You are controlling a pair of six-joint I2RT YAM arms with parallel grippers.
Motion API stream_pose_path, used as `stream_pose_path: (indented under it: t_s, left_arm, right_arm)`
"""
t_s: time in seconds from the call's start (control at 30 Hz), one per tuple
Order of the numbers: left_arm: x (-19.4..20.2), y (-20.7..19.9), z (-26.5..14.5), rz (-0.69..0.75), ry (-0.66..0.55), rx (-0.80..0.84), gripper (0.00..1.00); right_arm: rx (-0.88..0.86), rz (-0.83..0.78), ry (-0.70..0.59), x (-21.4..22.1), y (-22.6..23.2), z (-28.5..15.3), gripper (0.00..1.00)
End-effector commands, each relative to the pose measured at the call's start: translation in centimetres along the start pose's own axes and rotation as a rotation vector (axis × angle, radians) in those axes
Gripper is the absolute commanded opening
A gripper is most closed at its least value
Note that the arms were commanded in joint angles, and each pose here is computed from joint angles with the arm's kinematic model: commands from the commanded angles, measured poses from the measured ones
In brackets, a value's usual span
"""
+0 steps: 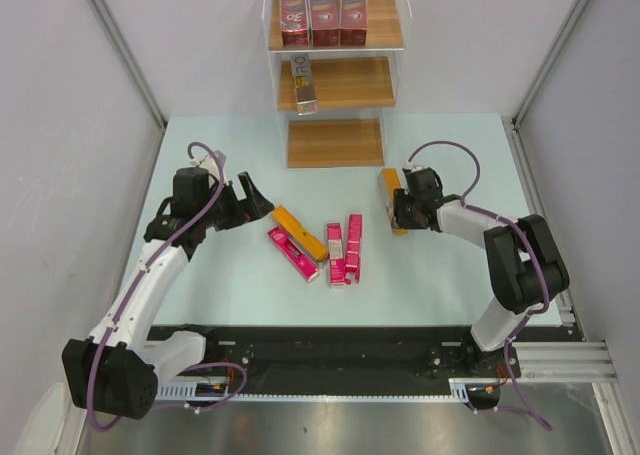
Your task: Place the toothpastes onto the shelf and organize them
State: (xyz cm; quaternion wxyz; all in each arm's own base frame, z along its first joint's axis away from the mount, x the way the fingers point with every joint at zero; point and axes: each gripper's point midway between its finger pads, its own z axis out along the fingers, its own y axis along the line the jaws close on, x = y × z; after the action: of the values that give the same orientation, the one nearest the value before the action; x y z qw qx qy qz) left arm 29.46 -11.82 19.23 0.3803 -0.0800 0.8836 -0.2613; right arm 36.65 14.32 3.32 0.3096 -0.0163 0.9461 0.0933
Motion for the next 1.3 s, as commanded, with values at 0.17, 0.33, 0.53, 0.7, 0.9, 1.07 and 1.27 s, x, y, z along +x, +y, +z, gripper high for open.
stream_pose_path:
  t_s: [0.17, 0.33, 0.53, 0.7, 0.9, 1.07, 1.27]
  left_arm:
    - [-1.4, -4.0, -1.1, 0.032, -0.064, 0.191, 1.0]
    - [-1.1, -6.2, -1.7, 0.035, -0.061, 0.332, 1.0]
    - [-1.1, -9.8, -3.2, 0.049, -0.082, 0.568, 1.0]
    - [-1.2, -11.8, -4.8, 0.09, -0.106, 0.711, 1.0]
    - [-0.9, -13.6, -7.3, 0.152, -0.145, 0.865, 1.0]
    - [-0.9, -14.9, -9.3, 0.212, -0.178, 0.953, 1.0]
    - [-0.9, -15.0, -9.1, 0.191, -0.168, 0.97, 0.99]
  right_arm:
    - [-0.266, 0.004, -0.201, -6.1, 6.3, -7.8, 0.3]
    - [-0.48, -0.028, -0.249, -6.6, 11.0, -12.9, 0.29]
    - [-1.0, -0.132, -0.292, -6.7, 19.7, -21.4, 0.29]
    - [-1.323, -0.131, -0.215, -6.0, 23.2, -26.7, 0.28]
    - [-1.416, -0.143, -0.217, -6.0, 24.4, -28.3, 0.27]
    - [-1.412, -0.141, -0.193, -5.3, 25.0, -28.1, 0.27]
    - [-1.445, -0.163, -0.162, -3.7, 26.7, -28.8, 0.27]
